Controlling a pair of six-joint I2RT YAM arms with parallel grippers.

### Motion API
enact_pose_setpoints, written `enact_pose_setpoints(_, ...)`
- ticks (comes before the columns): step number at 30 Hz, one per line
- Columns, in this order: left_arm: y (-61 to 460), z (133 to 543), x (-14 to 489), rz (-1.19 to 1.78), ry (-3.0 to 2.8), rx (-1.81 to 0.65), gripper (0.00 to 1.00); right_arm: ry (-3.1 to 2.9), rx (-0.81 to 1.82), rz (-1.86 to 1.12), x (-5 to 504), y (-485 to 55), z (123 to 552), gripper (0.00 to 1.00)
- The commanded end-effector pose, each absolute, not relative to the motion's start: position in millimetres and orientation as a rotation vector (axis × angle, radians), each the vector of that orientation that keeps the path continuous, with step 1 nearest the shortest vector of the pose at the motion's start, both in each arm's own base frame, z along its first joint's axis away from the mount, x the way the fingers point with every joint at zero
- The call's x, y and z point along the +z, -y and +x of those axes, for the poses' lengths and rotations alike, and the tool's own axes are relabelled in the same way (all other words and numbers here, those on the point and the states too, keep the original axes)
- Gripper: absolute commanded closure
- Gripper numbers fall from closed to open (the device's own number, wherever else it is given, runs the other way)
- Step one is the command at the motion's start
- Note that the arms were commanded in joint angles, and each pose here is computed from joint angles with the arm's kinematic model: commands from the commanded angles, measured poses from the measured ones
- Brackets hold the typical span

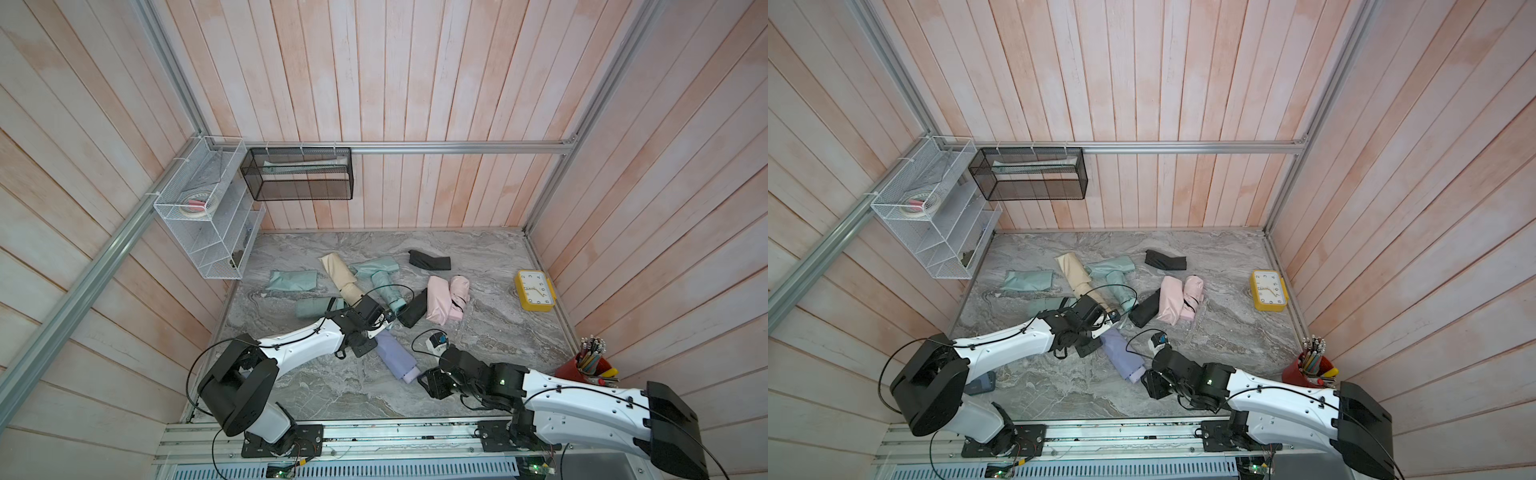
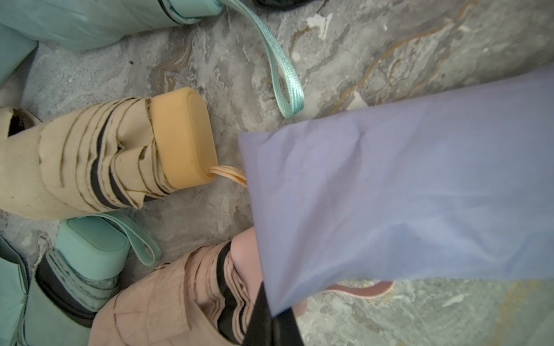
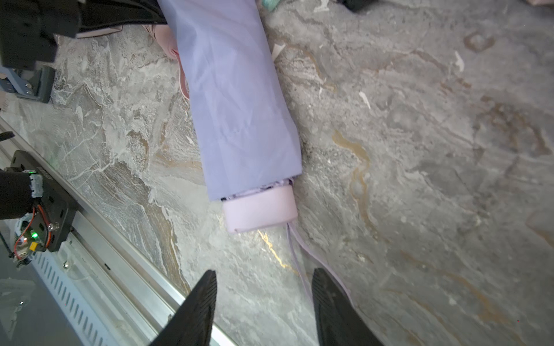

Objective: Take umbrellas out of sleeves
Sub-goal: Take out the umbrella from the umbrella sleeve.

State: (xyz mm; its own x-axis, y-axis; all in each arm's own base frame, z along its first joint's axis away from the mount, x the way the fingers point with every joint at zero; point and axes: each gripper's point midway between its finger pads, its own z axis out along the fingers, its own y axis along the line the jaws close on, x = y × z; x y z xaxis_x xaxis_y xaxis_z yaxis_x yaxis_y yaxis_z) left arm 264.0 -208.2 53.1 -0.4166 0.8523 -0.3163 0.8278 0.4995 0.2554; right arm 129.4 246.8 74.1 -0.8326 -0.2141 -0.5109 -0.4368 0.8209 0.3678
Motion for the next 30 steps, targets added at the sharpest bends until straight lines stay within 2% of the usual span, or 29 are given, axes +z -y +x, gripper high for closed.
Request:
enact_pose_setpoints(1,210,268,61,1.352,-2.337,0.069,1.00,-2.543,0.536,-0.523,67,-246,141,0.48)
enact_pose_setpoints(7,210,267,60,1.354,-2.341,0.065,1.00,-2.581,0.447,-0.559,48,-239,140,0.56)
enact_pose_setpoints(20,209,267,60,1.353,-2.344,0.063,1.00,-2.656,0.358,-0.661,17,-239,137,0.59)
enact_pose_setpoints(21,210,267,61,1.352,-2.344,0.063,1.00,-2.668,0.343,-0.662,14,-239,136,0.62)
enact_pose_setpoints(25,209,267,60,1.351,-2.345,0.062,1.00,-2.699,0.321,-0.640,7,-235,134,0.85)
enact_pose_setpoints(30,210,267,61,1.352,-2.344,0.062,1.00,-2.715,0.375,-0.590,8,-231,128,0.91)
